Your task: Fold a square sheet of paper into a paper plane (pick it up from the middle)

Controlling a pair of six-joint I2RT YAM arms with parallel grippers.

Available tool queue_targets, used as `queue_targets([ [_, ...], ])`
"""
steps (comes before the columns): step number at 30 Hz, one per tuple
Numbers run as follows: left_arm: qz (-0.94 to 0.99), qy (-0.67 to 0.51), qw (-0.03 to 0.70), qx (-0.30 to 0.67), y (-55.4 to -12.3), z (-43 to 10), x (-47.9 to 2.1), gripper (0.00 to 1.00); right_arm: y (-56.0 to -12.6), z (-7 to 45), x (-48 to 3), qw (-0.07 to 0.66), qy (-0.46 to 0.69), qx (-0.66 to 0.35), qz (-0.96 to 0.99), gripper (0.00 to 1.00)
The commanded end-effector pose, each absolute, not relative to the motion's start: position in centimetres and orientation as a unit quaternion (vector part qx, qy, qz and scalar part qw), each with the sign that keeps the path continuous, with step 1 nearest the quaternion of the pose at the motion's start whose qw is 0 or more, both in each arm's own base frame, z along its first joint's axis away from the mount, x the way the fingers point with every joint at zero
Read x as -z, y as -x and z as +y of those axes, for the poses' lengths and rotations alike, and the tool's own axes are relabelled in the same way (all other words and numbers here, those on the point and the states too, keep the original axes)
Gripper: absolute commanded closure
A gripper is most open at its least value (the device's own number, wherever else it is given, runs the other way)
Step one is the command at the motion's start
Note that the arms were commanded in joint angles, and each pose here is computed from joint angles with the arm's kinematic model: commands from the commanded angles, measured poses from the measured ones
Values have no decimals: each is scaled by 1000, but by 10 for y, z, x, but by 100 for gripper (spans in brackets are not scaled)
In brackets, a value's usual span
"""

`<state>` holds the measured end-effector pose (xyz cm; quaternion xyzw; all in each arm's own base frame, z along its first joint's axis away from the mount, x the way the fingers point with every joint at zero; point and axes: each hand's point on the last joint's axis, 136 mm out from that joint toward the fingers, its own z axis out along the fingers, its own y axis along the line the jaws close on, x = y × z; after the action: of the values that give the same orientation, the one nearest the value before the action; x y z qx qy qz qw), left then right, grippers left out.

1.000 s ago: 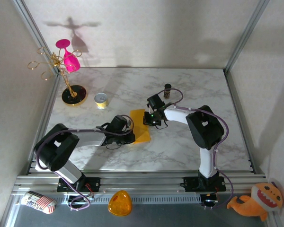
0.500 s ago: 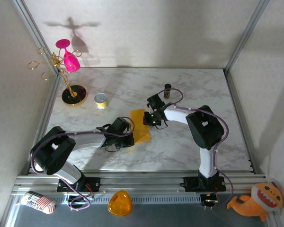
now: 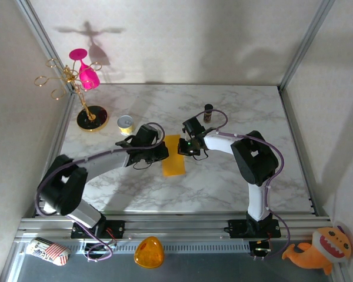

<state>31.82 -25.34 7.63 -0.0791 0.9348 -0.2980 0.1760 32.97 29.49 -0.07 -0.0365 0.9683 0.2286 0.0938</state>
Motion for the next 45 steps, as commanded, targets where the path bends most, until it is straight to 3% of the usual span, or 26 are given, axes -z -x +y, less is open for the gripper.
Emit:
queue_targets([
  [1, 931, 103, 188, 296, -349, -259, -64, 99, -264, 175, 115, -23, 10, 34, 999, 97],
  [12, 917, 137, 195, 318, -389, -261, -39, 98, -262, 171, 111, -27, 20, 42, 999, 97],
  [21, 922, 183, 191, 284, -370, -214, 4, 97, -258, 165, 112, -32, 26, 57, 998, 97],
  [31, 927, 189, 235, 225, -384, -169, -7, 96, -255, 156, 113, -34, 38, 76, 996, 97],
  [41, 883, 120, 260, 372, -390, -242, -62, 97, -255, 158, 114, -37, 33, 71, 996, 97],
  [45, 880, 129, 258, 378, -395, -252, -56, 97, -253, 158, 115, -39, 32, 71, 996, 97],
])
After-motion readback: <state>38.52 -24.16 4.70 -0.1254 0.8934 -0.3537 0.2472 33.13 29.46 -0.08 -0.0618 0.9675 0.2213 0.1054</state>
